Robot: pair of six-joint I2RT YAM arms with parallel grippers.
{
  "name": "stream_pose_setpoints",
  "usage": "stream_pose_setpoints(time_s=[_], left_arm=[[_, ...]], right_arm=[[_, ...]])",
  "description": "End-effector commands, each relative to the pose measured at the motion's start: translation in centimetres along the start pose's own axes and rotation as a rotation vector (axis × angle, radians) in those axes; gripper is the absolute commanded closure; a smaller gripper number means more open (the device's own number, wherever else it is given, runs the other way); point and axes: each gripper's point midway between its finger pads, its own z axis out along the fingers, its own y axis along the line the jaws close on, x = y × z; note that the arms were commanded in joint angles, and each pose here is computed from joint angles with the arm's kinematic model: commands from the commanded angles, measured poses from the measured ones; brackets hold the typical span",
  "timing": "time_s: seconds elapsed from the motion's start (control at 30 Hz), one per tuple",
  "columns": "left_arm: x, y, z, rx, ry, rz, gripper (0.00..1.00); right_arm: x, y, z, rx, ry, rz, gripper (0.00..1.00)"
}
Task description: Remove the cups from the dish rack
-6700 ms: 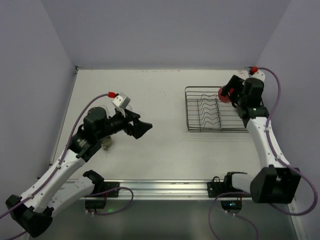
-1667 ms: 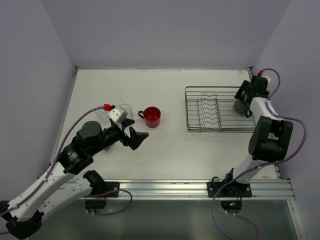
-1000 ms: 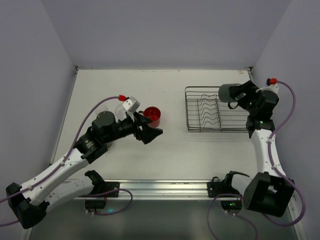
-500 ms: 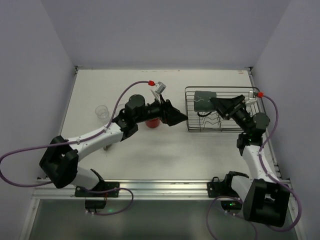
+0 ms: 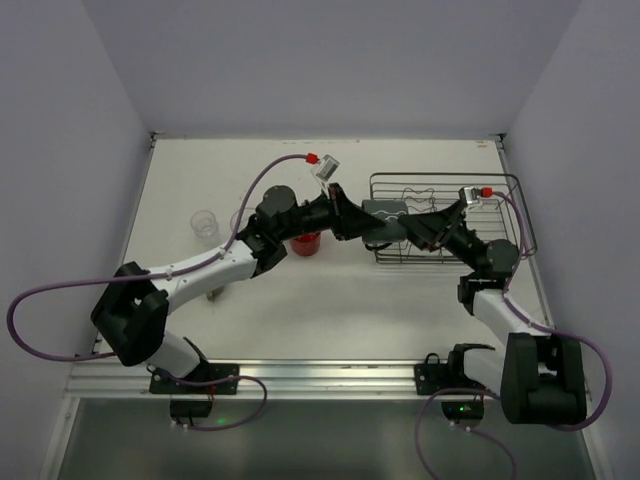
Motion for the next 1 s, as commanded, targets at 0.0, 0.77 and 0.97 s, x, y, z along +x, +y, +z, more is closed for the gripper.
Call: stream_pose_setpoints(time_s=[0.0, 0.77, 0.97], left_arm=[[-2.8, -2.1, 0.3, 0.052, -0.087, 0.071, 0.84], [9.4, 7.4, -18.8, -0.845, 0.437, 0.065, 1.00], [13.0, 10.7, -18.3, -0.900, 0.547, 0.041, 1.00]], right_arm=[[0.1, 2.6, 0.3, -0.100, -0.001, -0.086, 0.43], [-0.5, -1.6, -2.1, 0.327, -0.107, -0.407, 0.01], [-0.3, -1.8, -2.4, 0.338, -0.101, -0.420, 0.01]])
